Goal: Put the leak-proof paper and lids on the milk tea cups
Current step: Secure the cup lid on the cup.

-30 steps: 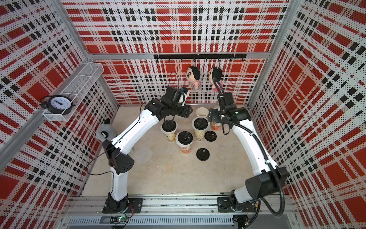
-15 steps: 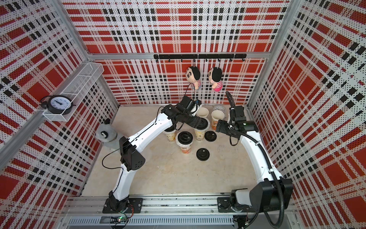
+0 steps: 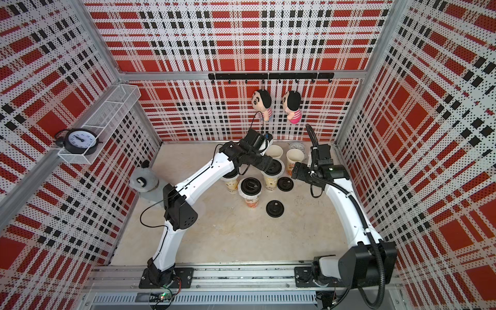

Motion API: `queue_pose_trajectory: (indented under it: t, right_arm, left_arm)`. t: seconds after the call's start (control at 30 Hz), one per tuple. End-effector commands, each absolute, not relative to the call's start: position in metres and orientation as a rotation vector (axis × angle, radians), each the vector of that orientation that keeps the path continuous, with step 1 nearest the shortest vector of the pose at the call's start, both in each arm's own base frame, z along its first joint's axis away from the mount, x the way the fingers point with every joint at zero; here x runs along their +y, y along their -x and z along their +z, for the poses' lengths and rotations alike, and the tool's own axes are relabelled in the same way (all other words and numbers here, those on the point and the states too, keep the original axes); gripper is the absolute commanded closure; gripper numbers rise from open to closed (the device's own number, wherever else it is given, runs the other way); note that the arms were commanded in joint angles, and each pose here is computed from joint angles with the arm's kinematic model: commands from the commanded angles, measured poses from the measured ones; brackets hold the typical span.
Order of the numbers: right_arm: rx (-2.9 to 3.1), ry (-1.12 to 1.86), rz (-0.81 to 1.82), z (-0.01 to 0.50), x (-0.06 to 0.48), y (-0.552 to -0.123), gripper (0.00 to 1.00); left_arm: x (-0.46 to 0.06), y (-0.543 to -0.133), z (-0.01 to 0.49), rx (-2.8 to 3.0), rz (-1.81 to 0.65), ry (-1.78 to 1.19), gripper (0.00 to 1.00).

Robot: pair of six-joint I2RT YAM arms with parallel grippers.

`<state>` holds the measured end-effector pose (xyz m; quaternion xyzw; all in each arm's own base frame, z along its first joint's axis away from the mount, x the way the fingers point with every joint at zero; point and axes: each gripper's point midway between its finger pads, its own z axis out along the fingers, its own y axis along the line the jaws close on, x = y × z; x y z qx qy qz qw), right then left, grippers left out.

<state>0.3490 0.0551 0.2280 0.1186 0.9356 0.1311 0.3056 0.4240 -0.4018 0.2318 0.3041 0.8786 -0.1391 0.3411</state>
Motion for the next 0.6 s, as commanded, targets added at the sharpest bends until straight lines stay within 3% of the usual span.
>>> queue_pose_trajectory:
  t: [0.0,0.57]
  right_arm:
    - [2.443,-0.315,0.356,0.236,0.054,-0.348,0.13]
    - [2.453,-0.309,0.367,0.232,0.056,-0.348,0.13]
  left_arm:
    - [-0.405,-0.432,0.223,2.281,-0.352,-0.784,0.34]
    - [-0.402,-0.436,0.201,2.317,-0.297,-0.781,0.34]
